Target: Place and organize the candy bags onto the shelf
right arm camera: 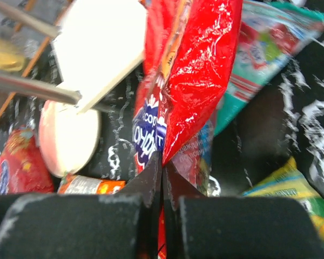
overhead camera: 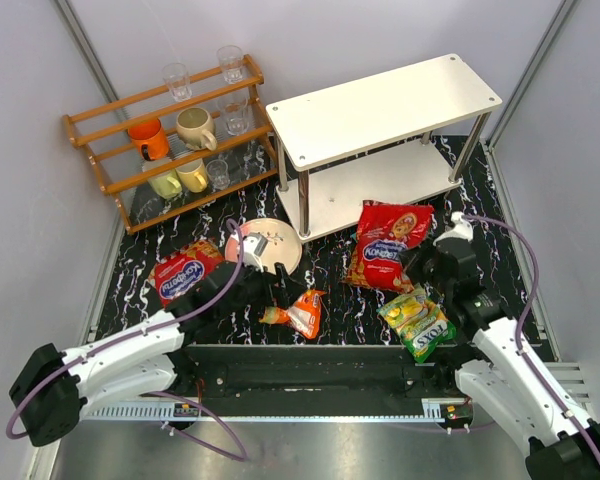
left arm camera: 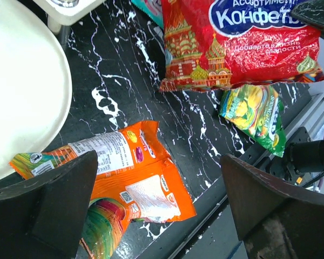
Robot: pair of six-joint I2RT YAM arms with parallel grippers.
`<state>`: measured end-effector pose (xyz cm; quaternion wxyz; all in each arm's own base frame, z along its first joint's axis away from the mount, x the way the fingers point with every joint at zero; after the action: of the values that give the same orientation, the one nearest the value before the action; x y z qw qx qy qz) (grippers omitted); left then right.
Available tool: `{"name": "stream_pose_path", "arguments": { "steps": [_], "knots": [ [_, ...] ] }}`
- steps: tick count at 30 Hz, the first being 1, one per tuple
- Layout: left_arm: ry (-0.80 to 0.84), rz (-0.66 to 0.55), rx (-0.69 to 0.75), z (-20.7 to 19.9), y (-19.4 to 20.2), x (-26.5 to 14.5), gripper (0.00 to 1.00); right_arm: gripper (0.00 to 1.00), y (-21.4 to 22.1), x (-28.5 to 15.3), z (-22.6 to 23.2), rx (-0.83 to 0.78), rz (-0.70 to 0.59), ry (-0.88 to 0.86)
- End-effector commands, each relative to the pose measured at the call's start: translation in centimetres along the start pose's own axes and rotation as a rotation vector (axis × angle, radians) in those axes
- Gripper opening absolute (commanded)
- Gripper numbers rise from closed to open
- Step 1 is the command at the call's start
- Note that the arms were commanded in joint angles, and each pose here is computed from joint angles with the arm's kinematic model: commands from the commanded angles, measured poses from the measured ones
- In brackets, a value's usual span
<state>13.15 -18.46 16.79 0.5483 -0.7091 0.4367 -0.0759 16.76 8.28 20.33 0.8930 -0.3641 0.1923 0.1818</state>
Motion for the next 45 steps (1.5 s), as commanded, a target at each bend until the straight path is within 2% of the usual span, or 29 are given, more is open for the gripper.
{"name": "stream_pose_path", "arguments": {
  "steps": [1, 3, 8, 21, 26, 36, 45],
  "knots": [
    [0.0, -0.113, 0.014, -0.6, -2.0, -0.9, 0.99, 0.0, -3.5, -2.3, 6.5, -0.197, -0.022, -0.422],
    [-0.004, -0.13, 0.011, -0.6, -2.1, -1.3, 0.99, 0.0, -3.6, -2.7, 7.5, -0.245, 0.019, -0.501],
    [-0.02, -0.145, 0.003, -0.4, -2.1, -1.9, 0.99, 0.0, -5.0, -4.1, 10.2, -0.304, 0.011, -0.678],
    [-0.031, -0.144, 0.002, -0.3, -1.9, -2.2, 0.99, 0.0, -6.9, -2.2, 14.9, -0.259, -0.017, -0.907],
    [-0.038, -0.148, 0.007, -0.2, -1.9, -2.3, 0.99, 0.0, -7.2, -1.0, 15.4, -0.253, -0.048, -0.896],
    [-0.036, -0.143, 0.019, -0.2, -1.9, -2.2, 0.99, 0.0, -5.8, 6.0, 14.8, -0.242, -0.014, -0.825],
    [-0.044, -0.143, 0.036, -0.1, -1.9, -2.3, 0.99, 0.0, -6.7, 9.8, 12.8, -0.234, -0.047, -0.717]
  ]
}}
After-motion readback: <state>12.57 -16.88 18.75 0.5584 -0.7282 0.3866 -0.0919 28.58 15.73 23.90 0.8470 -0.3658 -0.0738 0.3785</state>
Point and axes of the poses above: each gripper's point midway between its finger pads, its own x axis out along the fingers, its own z axis along the line the jaws close on, y = z × x, the point moved 10 cm from there along -x, back along the fingers, and after that the axes turned 10 degrees about x, right-handed, at the moved point
